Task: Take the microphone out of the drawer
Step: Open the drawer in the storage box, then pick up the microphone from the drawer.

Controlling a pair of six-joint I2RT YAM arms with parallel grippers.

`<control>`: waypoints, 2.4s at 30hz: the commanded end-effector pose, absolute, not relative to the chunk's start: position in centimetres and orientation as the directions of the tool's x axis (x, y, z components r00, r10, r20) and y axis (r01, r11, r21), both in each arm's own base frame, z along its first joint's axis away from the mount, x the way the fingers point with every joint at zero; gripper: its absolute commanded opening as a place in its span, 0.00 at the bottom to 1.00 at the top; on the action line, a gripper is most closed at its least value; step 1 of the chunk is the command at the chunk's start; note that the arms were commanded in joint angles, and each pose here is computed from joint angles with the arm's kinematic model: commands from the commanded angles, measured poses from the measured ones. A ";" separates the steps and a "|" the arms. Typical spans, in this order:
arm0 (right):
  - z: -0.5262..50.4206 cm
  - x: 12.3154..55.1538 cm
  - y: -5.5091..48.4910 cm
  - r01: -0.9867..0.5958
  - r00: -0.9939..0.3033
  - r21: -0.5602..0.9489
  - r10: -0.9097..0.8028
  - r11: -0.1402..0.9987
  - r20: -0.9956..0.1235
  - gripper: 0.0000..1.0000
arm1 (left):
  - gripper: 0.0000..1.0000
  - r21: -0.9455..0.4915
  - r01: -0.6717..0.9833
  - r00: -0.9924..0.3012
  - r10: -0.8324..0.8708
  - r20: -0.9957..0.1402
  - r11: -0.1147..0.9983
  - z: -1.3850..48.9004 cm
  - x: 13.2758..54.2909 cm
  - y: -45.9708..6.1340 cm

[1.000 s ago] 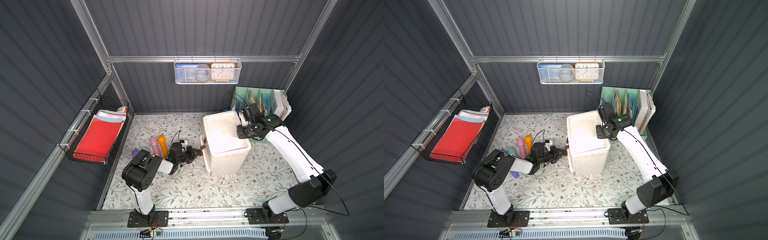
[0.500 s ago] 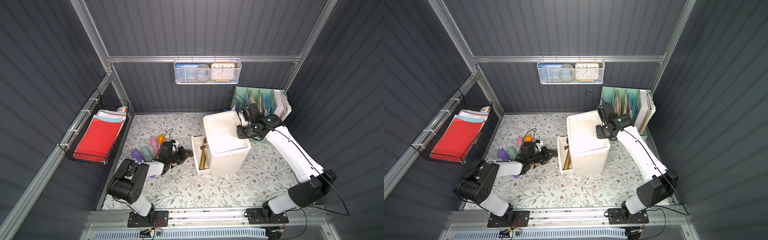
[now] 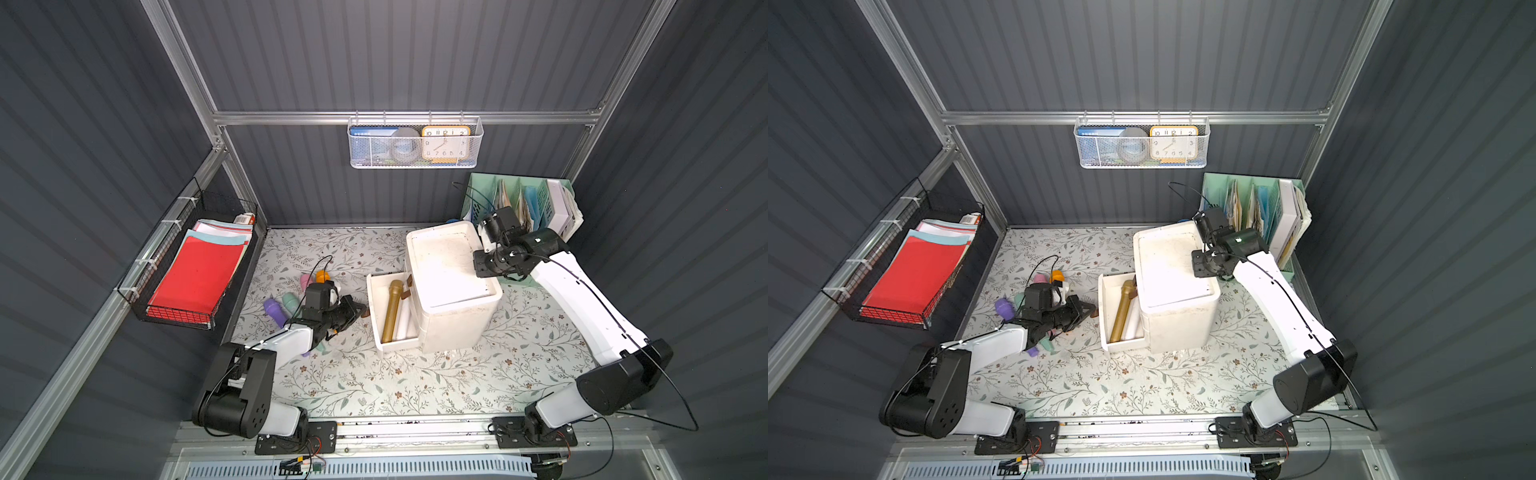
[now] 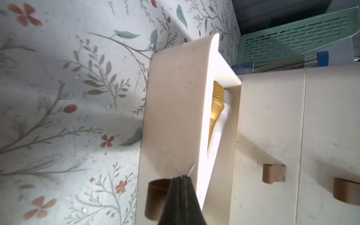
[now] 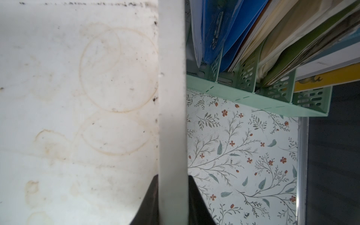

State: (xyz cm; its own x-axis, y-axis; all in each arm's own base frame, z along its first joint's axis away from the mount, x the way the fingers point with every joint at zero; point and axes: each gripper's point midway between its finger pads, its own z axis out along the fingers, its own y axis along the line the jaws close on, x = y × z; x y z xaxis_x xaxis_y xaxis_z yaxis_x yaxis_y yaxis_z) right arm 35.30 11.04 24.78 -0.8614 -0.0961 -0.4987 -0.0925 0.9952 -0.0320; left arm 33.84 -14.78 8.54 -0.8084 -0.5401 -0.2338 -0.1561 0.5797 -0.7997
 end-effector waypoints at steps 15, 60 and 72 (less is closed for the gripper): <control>16.2 32.4 10.2 -0.116 -0.972 -0.114 -0.136 0.987 -0.190 0.00 | 0.45 -0.653 -0.038 -0.788 -0.425 -0.446 0.756 12.8 35.5 -12.7; 15.6 32.1 10.4 -0.125 -0.976 -0.109 -0.143 0.986 -0.166 0.00 | 0.47 -0.046 0.214 -0.872 0.169 -0.459 0.976 9.0 38.1 -23.0; 15.4 32.1 10.4 -0.127 -0.976 -0.110 -0.144 0.986 -0.163 0.00 | 0.47 -0.046 0.224 -0.895 0.187 -0.406 0.974 5.5 37.6 -24.2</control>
